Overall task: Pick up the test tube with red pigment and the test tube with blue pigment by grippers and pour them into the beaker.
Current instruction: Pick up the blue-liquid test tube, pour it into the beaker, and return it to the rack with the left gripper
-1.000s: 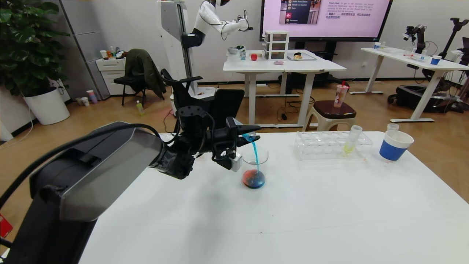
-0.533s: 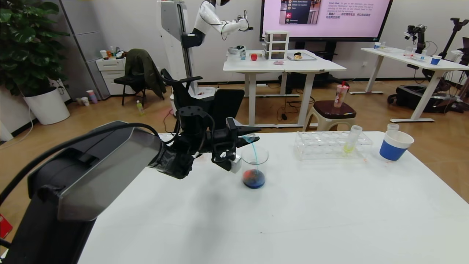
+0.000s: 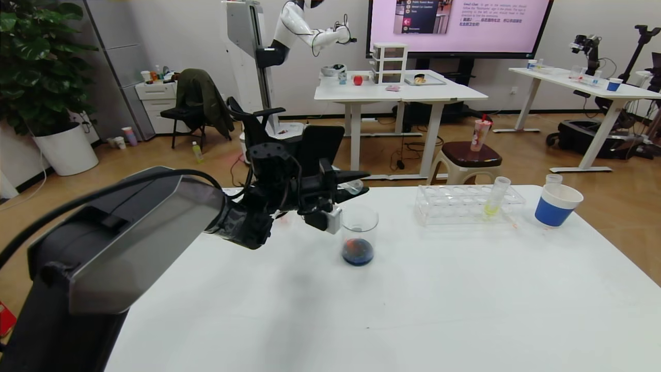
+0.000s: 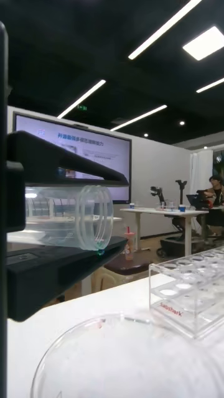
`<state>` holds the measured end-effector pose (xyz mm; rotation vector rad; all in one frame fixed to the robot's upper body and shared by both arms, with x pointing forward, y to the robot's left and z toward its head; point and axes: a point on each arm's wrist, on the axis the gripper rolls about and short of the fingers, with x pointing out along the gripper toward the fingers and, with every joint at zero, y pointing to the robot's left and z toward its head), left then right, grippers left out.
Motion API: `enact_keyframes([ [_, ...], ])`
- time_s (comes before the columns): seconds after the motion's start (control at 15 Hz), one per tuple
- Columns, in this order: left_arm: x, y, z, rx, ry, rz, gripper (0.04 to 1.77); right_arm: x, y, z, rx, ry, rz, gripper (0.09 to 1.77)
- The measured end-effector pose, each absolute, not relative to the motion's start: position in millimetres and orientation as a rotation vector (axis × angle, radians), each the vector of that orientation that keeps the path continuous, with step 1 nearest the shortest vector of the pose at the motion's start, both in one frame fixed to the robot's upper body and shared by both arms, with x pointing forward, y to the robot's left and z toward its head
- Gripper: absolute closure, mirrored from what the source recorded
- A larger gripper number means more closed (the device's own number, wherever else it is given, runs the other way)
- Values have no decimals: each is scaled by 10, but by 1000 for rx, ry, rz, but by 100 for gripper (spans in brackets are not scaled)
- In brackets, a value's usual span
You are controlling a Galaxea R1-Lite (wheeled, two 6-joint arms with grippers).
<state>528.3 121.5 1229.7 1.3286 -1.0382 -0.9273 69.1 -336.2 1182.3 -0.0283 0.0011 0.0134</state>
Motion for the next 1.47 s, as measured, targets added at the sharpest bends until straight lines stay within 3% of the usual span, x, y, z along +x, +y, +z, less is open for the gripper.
enact_keyframes([
  [0.2,5238,1242,12510,1170,-908,-841,128,691,-3362,11823,-28,1,13,12],
  [0.47,4998,1117,12678,632,-602,-461,128,691,-3362,11823,-28,1,13,12],
  [0.8,4842,1003,12909,169,-327,-205,128,691,-3362,11823,-28,1,13,12],
  [1.13,4666,1253,13197,-90,-148,-150,128,691,-3362,11824,-28,1,13,12],
  [1.47,4527,2066,13217,-89,-148,-160,128,691,-3362,11823,-28,1,13,12],
])
